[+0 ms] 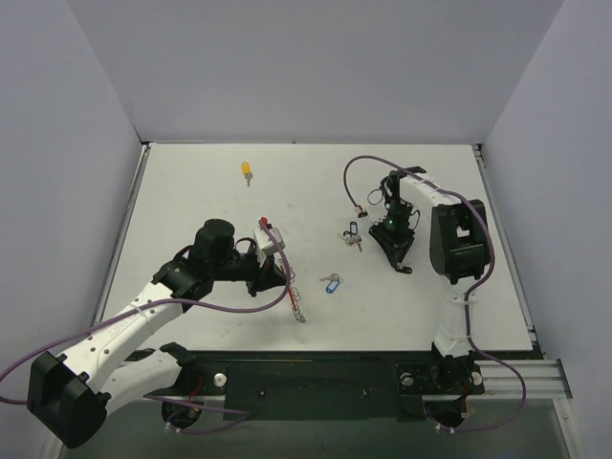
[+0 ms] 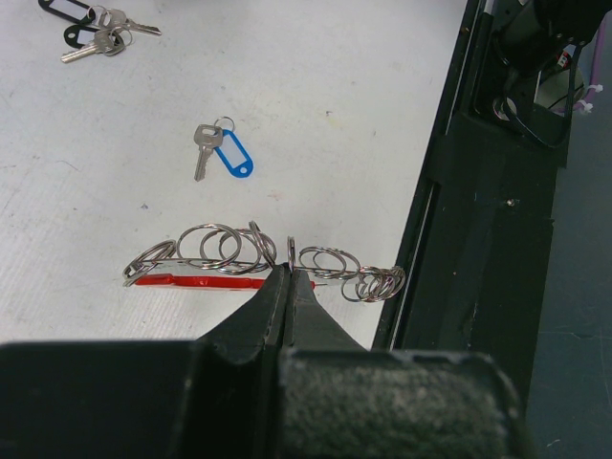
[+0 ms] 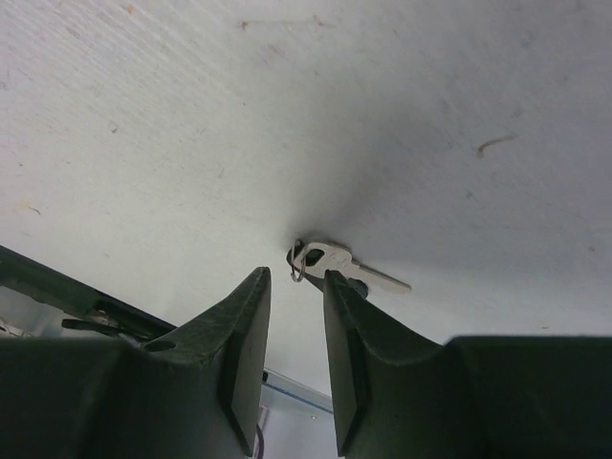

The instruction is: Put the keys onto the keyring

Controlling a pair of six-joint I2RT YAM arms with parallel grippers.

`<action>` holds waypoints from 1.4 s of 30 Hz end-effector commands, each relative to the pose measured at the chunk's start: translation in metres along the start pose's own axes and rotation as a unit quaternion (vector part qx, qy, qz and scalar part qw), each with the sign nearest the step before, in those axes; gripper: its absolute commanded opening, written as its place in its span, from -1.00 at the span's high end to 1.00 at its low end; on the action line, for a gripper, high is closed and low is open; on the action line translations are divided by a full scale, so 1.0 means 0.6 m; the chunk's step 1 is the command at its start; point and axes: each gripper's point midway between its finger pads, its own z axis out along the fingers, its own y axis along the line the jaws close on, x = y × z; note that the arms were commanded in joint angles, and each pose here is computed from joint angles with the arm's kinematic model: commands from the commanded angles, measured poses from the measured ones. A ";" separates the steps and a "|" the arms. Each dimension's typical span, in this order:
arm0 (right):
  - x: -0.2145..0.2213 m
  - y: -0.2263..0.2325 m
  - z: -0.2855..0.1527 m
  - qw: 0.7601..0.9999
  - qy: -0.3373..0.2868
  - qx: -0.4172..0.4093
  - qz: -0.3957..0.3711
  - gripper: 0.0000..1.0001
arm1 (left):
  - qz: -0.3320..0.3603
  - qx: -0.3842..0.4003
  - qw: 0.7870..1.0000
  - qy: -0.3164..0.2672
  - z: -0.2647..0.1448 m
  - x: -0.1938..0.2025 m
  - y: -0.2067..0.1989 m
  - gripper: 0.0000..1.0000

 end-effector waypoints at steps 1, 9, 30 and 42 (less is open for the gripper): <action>0.010 0.014 -0.048 0.998 -0.056 -0.012 0.018 0.49 | 0.020 0.008 1.000 -0.023 -0.006 -0.028 -0.005 1.00; 0.028 0.020 -0.073 0.980 -0.196 -0.012 0.040 0.48 | 0.021 0.006 0.999 -0.025 -0.008 -0.030 -0.005 1.00; 0.010 -0.012 -0.024 0.969 -0.221 0.106 -0.029 0.37 | 0.025 0.009 0.999 -0.029 -0.011 -0.034 -0.009 1.00; 0.008 -0.004 -0.010 0.975 -0.199 0.091 -0.038 0.49 | 0.024 0.009 0.999 -0.028 -0.010 -0.032 -0.009 1.00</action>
